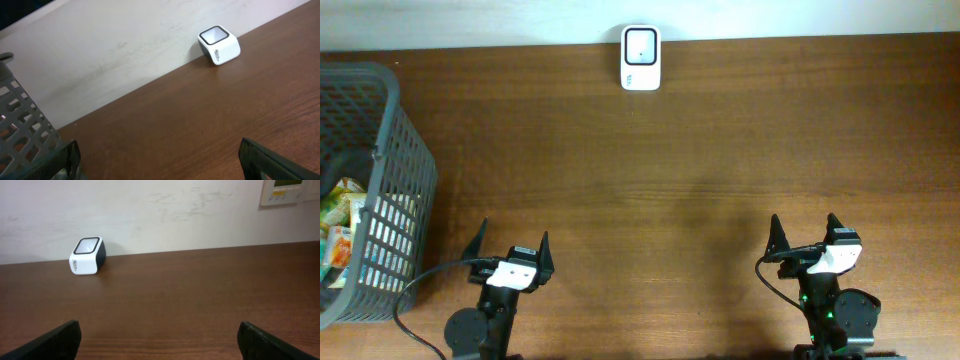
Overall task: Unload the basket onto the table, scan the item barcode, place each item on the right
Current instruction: 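Reach the left gripper into the grey basket and grasp a snack bag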
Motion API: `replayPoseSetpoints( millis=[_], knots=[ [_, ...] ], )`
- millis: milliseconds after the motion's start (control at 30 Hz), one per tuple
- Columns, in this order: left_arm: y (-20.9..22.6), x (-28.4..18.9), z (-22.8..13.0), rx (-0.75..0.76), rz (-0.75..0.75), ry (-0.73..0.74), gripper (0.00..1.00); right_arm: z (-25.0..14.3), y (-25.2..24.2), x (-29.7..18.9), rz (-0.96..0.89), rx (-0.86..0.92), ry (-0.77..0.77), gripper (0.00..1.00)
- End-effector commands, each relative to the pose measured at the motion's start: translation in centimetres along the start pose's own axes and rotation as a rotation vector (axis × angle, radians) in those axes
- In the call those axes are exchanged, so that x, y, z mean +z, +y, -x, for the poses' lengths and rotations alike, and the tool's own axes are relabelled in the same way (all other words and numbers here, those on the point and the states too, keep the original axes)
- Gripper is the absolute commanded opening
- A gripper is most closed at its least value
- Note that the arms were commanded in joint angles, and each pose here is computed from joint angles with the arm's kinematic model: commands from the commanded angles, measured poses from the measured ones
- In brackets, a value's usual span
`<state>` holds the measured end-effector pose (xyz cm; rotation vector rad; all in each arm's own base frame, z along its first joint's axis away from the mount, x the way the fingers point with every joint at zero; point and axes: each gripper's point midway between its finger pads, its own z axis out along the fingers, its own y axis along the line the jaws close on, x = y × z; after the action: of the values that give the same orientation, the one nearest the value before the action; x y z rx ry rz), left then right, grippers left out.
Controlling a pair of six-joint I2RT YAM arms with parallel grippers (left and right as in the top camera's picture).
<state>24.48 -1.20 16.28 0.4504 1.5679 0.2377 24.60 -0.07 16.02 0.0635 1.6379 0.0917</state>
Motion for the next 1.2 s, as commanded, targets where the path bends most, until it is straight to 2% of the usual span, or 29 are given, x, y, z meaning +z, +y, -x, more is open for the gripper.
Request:
replayPoseSetpoints(
  millis=[0, 1033, 1133, 1167],
  knots=[
    [-0.1, 0.0, -0.1, -0.013, -0.002, 0.002, 0.99, -0.2, -0.3, 0.0, -0.011, -0.008, -0.001, 0.99],
    [0.0, 0.0, -0.1, -0.013, 0.002, 0.003, 0.99, -0.2, -0.3, 0.0, -0.011, -0.008, -0.001, 0.99],
    [-0.7, 0.0, 0.5, -0.010, -0.039, -0.030, 0.99, -0.2, -0.3, 0.0, -0.011, -0.008, -0.001, 0.99],
    [-0.4, -0.1, 1.3, -0.056, -0.031, -0.056, 0.99, -0.2, -0.3, 0.0, -0.011, -0.008, -0.001, 0.98]
  ],
)
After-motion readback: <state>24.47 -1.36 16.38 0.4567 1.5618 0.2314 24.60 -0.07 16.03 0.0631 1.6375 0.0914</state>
